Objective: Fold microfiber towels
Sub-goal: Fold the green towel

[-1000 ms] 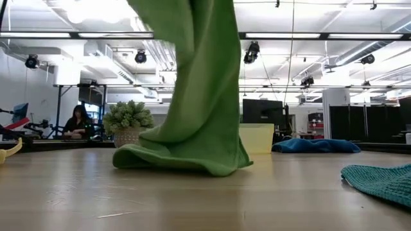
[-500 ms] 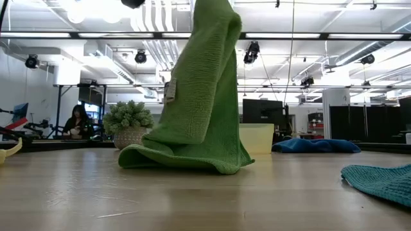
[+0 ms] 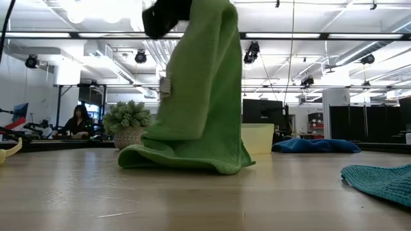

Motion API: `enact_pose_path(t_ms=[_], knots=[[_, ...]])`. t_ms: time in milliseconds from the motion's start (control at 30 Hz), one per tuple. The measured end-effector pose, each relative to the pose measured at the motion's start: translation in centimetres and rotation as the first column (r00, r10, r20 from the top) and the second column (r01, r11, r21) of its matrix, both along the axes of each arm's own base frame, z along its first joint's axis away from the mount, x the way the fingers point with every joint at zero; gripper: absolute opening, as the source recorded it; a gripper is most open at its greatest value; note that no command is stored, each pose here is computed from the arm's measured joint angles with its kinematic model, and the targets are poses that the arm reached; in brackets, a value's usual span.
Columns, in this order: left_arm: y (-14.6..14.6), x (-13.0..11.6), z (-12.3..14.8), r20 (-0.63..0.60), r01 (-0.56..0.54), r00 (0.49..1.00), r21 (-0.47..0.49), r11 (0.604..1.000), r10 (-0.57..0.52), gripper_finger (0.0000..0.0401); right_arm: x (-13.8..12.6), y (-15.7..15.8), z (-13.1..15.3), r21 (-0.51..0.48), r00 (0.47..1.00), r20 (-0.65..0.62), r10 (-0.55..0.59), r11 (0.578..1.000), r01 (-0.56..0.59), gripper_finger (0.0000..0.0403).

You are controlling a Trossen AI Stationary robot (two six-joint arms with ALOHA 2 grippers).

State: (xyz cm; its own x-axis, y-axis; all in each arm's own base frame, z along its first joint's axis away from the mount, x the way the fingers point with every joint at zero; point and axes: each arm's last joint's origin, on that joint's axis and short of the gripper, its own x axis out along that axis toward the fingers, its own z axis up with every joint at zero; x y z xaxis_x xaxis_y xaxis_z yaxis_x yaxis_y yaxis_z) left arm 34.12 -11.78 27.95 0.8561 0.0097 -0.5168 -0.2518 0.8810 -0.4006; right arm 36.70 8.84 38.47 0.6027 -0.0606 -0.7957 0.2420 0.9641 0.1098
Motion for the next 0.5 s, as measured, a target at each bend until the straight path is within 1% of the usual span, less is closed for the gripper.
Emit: enact_pose_path(t_ms=[100, 167, 333, 500], knots=[[-0.3, 0.4, -1.0, -0.033, 0.009, 0.999, -0.041, 0.999, -0.010, 0.0205, -0.3, -0.2, 0.4, 0.000, 1.000, 0.011, -0.001, 1.000, 0.001, 0.0008], [-0.6, 0.4, -1.3, -0.048, 0.027, 0.998, -0.052, 0.998, -0.029, 0.0205, -0.6, -0.5, 0.8, 0.001, 1.000, 0.023, -0.005, 1.000, 0.005, 0.0008], [-1.2, 0.3, -1.4, -0.058, 0.079, 0.995, -0.076, 0.994, -0.084, 0.0205, -0.9, -1.3, 1.1, -0.015, 1.000, 0.017, -0.015, 1.000, 0.016, 0.0008], [-1.9, -0.1, -1.6, -0.097, 0.148, 0.983, -0.110, 0.983, -0.159, 0.0205, -1.2, -1.7, 1.3, -0.026, 1.000, 0.009, -0.018, 0.999, 0.019, 0.0008]])
